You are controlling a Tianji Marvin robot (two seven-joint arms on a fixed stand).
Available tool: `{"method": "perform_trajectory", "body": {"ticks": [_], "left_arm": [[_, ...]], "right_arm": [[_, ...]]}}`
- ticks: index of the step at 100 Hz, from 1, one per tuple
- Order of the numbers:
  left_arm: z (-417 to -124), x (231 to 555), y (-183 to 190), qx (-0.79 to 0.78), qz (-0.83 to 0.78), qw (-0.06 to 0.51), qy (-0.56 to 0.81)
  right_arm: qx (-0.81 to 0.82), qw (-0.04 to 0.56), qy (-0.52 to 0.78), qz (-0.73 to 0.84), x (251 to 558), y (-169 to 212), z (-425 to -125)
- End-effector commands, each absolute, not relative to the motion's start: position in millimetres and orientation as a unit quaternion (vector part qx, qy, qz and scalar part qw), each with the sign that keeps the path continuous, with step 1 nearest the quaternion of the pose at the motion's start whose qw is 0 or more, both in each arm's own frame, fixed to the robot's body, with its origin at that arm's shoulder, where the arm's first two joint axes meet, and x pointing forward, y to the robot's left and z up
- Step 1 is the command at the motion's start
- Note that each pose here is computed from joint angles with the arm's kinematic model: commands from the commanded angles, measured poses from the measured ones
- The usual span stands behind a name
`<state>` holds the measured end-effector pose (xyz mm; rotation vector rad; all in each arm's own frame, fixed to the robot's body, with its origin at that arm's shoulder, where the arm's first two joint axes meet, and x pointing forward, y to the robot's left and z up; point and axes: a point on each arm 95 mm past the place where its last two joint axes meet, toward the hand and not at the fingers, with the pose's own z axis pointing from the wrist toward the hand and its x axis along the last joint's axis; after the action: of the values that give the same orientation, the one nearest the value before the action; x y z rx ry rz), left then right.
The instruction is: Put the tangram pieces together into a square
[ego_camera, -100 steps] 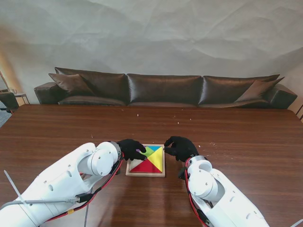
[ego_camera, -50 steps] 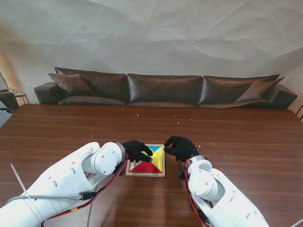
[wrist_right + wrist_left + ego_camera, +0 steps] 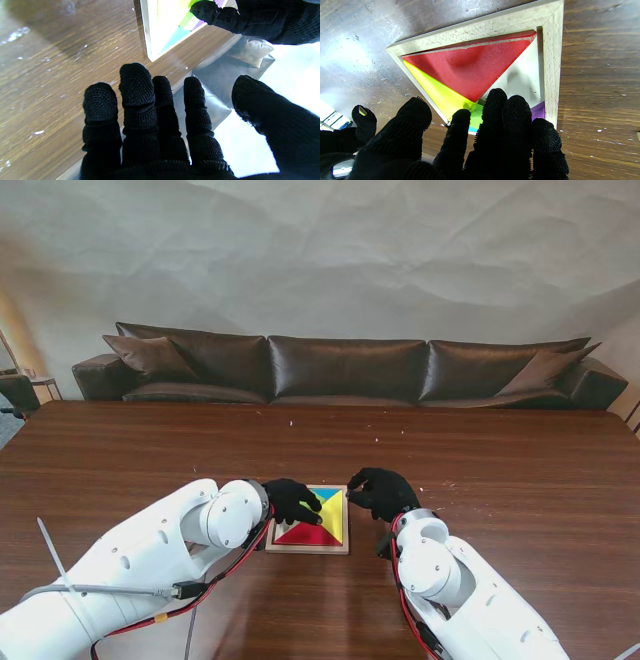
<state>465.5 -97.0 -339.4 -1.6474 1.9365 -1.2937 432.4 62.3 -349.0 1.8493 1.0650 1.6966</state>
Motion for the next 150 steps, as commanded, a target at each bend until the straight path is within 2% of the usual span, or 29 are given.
{"method": "perform_trajectory", "body": {"ticks": [1,55,103,150], "left_arm": [[-340,464,-101,-0.574,-0.444,0.136,0.675],[-340,457,-100,-0.579,-0.434,0.131,0.678],[-326,457,-96,-0.573,-0.461,0.145,0.662],[-346,462,-95,-0.587,-0.432,0.139,0.67]], "right_arm": [[0.666,0.198,0.386,0.607,431,66,-351],[0.666,0.195,0.388,0.606,431,66,-351],[0.666,0.194,0.389,0.606,430,66,-351],[0.668,0.194,0.386,0.606,431,65,-351]]}}
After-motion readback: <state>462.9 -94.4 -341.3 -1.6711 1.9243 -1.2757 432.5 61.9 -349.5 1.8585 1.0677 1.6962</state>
